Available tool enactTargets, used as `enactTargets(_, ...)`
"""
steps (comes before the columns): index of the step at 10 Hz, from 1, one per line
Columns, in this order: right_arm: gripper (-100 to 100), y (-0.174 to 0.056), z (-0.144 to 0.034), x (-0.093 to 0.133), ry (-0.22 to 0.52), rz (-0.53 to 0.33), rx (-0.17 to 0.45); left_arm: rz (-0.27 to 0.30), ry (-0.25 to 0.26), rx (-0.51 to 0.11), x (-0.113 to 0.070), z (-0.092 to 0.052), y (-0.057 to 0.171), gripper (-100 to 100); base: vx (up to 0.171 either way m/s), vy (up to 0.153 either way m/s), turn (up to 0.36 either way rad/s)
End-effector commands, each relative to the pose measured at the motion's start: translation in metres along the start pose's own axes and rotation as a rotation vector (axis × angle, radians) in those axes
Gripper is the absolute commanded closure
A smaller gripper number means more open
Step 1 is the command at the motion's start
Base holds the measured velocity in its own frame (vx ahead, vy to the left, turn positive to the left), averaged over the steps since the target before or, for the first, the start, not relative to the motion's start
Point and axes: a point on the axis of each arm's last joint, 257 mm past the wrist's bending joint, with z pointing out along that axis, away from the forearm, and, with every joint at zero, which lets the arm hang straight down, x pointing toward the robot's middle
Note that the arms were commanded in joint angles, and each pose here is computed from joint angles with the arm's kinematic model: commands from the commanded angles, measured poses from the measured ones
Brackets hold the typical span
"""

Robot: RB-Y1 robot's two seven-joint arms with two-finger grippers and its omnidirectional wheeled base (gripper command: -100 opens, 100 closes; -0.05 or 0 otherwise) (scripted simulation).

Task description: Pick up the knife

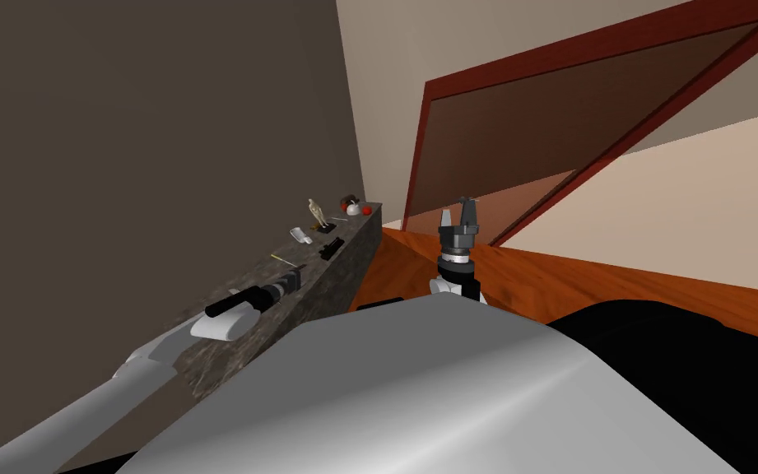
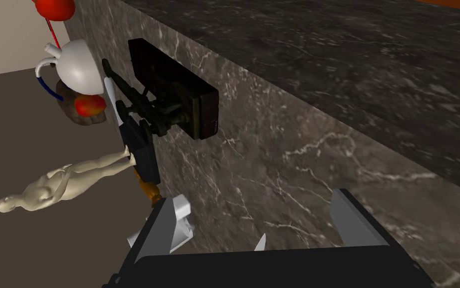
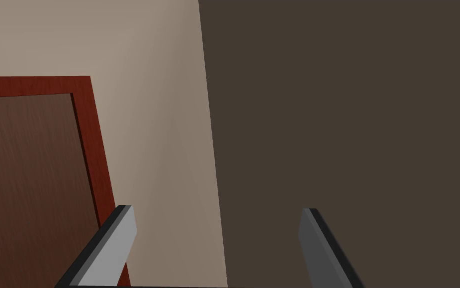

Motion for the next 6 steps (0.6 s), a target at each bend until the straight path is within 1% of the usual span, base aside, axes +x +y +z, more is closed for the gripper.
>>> enactTargets(1,0,0.0,0.0,0.0,0.0,0.0,0.0,0.001,-0.006,-0.017,-0.007,-0.003,0.002,-100,0.0,0.024,0.012)
enactTargets(2,0,0.0,0.0,0.0,0.0,0.0,0.0,-0.015,-0.034,-0.086,-0.026,-0.008,0.021,-100,-0.001,0.032,-0.34)
enactTargets(3,0,0.0,0.0,0.0,0.0,0.0,0.0,-0.013,-0.036,-0.091,-0.029,-0.01,0.019,-100,-0.003,0.045,-0.232)
enactTargets(4,0,0.0,0.0,0.0,0.0,0.0,0.0,-0.025,-0.068,-0.156,-0.048,-0.016,0.037,-100,-0.004,0.058,-0.353)
enactTargets(5,0,0.0,0.0,0.0,0.0,0.0,0.0,-0.025,-0.068,-0.158,-0.049,-0.016,0.037,-100,0.001,0.062,-0.184)
enactTargets(6,0,0.0,0.0,0.0,0.0,0.0,0.0,-0.028,-0.07,-0.161,-0.052,-0.018,0.035,-100,0.007,0.031,0.025)
